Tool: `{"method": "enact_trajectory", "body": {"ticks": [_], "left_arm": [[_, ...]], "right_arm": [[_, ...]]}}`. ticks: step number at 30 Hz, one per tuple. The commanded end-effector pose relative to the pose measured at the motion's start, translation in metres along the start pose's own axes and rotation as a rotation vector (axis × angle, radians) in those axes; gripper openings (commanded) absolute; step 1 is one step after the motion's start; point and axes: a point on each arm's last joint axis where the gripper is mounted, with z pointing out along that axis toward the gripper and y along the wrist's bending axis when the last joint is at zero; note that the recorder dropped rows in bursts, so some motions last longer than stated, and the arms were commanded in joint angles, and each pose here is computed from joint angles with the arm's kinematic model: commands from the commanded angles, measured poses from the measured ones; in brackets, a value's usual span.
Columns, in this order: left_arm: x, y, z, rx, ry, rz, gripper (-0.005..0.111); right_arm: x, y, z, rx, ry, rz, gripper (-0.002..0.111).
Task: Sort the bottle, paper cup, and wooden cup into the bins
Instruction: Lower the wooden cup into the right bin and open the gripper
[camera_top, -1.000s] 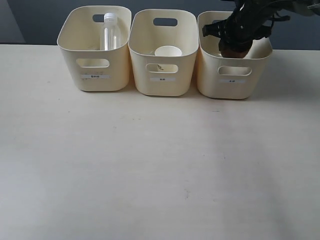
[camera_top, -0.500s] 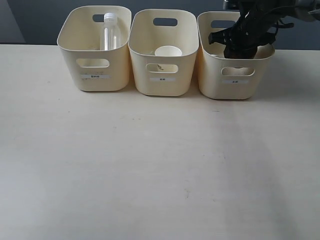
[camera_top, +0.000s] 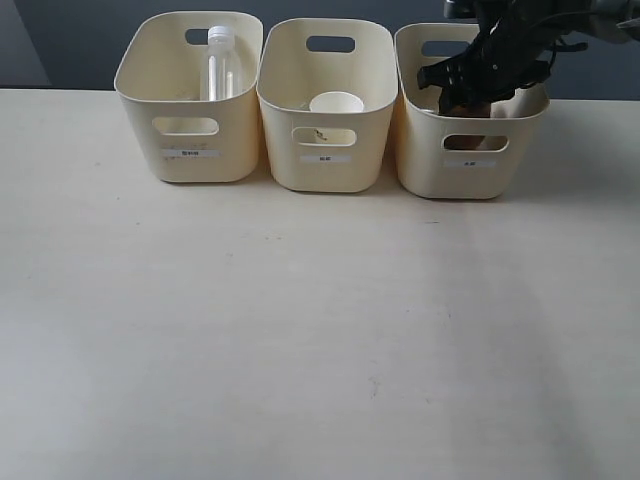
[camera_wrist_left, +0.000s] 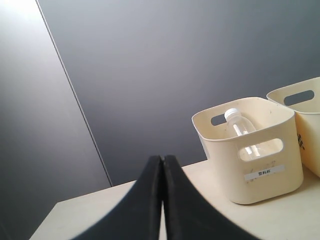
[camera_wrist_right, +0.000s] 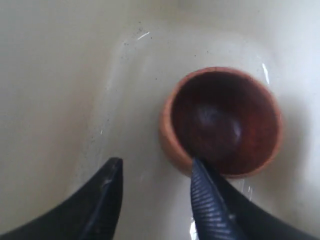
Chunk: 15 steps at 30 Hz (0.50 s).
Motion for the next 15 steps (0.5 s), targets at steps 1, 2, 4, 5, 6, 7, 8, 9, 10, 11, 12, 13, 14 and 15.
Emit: {"method": "enact_trajectory", "body": {"ticks": [1,2,4,5,6,7,8,9,10,11,12,13,14,15], "left_arm": [[0.000,0.000,0.000,0.001,-0.007,-0.002,0.000],[0.000,0.000,0.000,0.001,-0.007,-0.002,0.000],[0.000,0.000,0.000,0.001,-0.007,-0.002,0.000],[0.000,0.000,0.000,0.001,-0.007,-0.002,0.000],[0.000,0.000,0.000,0.001,-0.007,-0.002,0.000],[0.000,0.000,0.000,0.001,-0.007,-0.002,0.000],[0.000,0.000,0.000,0.001,-0.007,-0.002,0.000],[0.000,0.000,0.000,0.001,-0.007,-0.002,0.000],[0.000,0.000,0.000,0.001,-0.007,-0.002,0.000],[0.000,0.000,0.000,0.001,-0.007,-0.002,0.000],[0.000,0.000,0.000,0.001,-0.007,-0.002,0.000],[0.000,0.000,0.000,0.001,-0.007,-0.002,0.000],[0.000,0.000,0.000,0.001,-0.007,-0.002,0.000],[0.000,0.000,0.000,0.001,-0.007,-0.002,0.000]], "right_arm": [[-0.005,-0.003,-0.001,0.009,-0.045,-0.005,0.044],[-0.006,-0.003,-0.001,0.011,-0.054,-0.011,0.044],[-0.008,-0.002,-0.004,0.007,-0.066,-0.023,0.044],[-0.009,-0.002,-0.006,0.000,-0.071,-0.022,0.044],[-0.010,-0.001,-0.008,-0.002,-0.076,-0.034,0.044],[-0.011,-0.001,-0.011,-0.002,-0.084,-0.037,0.044],[-0.013,0.000,-0.015,-0.002,-0.093,-0.038,0.044],[-0.014,0.000,-0.019,-0.002,-0.097,-0.039,0.044],[-0.015,0.001,-0.022,-0.003,-0.103,-0.039,0.043],[-0.017,0.003,-0.030,-0.005,-0.109,-0.046,0.041],[-0.018,0.004,-0.035,-0.006,-0.114,-0.051,0.040],[-0.019,0.006,-0.041,-0.007,-0.114,-0.069,0.037],[-0.020,0.010,-0.046,-0.010,-0.114,-0.086,0.033],[-0.021,0.015,-0.051,-0.016,-0.113,-0.106,0.031]]}}
